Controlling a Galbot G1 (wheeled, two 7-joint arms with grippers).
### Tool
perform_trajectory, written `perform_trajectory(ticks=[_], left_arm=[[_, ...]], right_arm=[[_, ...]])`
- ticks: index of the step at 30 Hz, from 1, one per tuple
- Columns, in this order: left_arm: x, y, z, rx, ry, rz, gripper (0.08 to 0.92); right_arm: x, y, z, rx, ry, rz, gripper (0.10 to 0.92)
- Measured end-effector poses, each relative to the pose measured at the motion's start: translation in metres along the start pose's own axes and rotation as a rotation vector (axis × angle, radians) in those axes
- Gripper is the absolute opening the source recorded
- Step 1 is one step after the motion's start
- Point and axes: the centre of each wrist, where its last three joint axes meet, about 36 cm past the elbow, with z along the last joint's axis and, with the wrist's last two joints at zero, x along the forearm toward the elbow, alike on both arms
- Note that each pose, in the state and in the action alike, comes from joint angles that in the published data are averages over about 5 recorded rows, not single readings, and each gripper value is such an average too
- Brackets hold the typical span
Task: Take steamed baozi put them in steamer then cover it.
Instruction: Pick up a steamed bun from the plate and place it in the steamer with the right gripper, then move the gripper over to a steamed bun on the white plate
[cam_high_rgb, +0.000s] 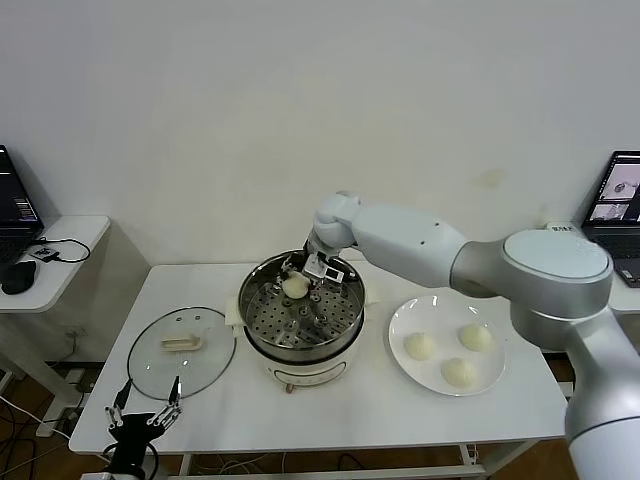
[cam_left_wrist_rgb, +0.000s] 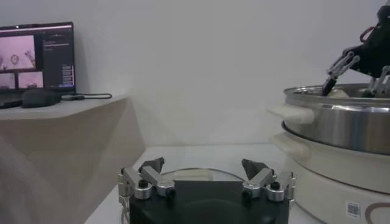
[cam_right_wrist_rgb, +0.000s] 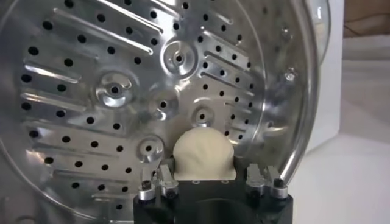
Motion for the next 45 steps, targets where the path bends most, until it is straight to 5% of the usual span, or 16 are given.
perform_trajectory(ticks=[8, 20, 32, 45], left_arm=[[0.002, -0.002, -0.003, 0.002, -0.003, 0.003, 0.823], [-0.001, 0.002, -0.010, -0.006, -0.005, 0.006, 0.823], [-0.004, 0.010, -0.013, -0.036, 0.002, 0.009, 0.823], [-0.003, 0.013, -0.013, -0.047, 0.015, 0.004, 0.823]], right_arm=[[0.015, -0.001, 0.008, 0.022, 0.021, 0.004, 0.811], [0.105, 0.020, 0.021, -0.216, 0.093, 0.029, 0.823], [0.183, 0.140, 0.015, -0.686, 0.178, 0.022, 0.823], [0.170, 0.252, -0.011, -0.960, 0.208, -0.074, 0.823]])
